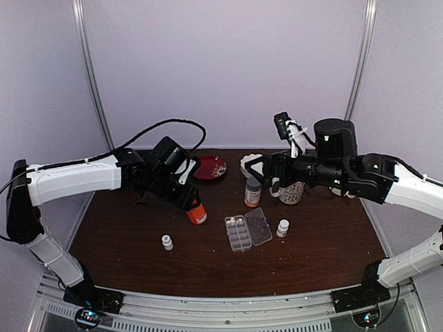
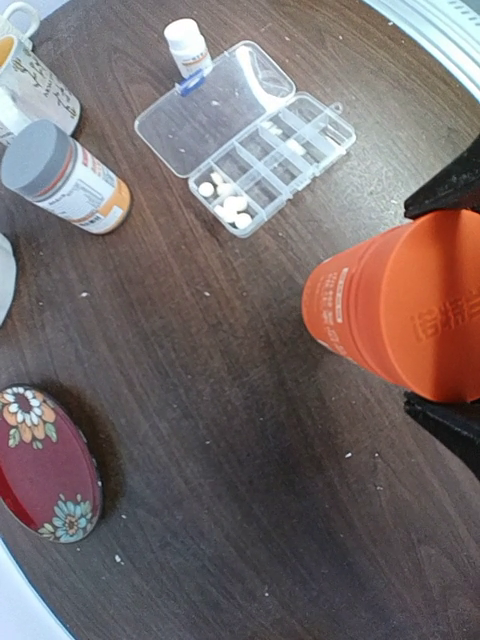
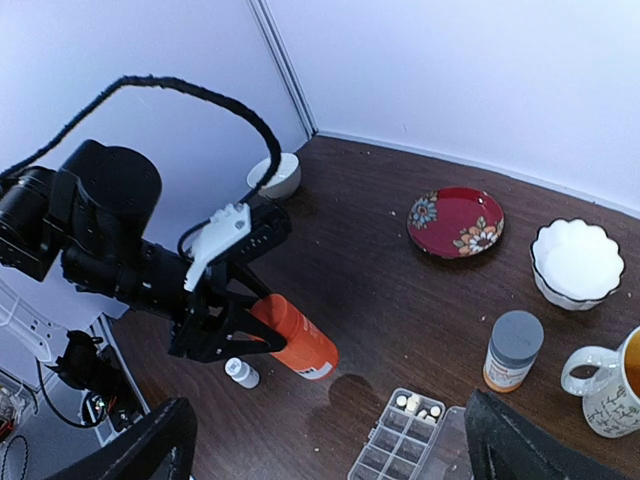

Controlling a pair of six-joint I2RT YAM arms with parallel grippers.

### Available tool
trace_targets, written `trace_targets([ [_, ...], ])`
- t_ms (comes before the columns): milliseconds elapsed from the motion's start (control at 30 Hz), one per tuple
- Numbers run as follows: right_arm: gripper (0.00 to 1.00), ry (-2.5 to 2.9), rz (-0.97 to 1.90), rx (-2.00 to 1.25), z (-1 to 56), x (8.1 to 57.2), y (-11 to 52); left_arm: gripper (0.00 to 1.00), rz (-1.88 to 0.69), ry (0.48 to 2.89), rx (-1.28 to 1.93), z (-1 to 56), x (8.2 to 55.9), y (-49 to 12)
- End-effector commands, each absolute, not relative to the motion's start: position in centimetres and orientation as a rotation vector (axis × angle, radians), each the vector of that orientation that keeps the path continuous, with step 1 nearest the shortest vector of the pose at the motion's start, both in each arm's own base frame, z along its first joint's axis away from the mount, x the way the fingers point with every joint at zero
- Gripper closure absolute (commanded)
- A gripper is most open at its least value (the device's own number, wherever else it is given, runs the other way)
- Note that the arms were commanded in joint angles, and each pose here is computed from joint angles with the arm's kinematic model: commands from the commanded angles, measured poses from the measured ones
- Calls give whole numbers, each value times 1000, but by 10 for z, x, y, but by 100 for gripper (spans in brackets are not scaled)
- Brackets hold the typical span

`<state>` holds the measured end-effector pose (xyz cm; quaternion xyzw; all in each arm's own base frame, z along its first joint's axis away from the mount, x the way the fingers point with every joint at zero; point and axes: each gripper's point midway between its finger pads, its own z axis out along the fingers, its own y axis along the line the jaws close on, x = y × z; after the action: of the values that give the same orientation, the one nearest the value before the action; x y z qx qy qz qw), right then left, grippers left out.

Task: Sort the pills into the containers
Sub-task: Place the pill bottle at the center of the board.

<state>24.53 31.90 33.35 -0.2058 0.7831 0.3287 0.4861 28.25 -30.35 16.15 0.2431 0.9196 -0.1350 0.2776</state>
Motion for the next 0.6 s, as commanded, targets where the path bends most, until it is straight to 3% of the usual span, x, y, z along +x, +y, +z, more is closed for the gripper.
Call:
trace_targets([
  [0, 4, 1954, 793, -491, 302, 241, 321, 63, -358, 2395, 619, 174, 291, -305],
  [233, 4, 1947, 840, -474, 318, 228, 316, 61, -325, 2442, 616, 168, 295, -317],
  [567, 3, 2077, 784, -463, 279, 205, 284, 58, -227, 2501, 712, 127, 278, -368],
])
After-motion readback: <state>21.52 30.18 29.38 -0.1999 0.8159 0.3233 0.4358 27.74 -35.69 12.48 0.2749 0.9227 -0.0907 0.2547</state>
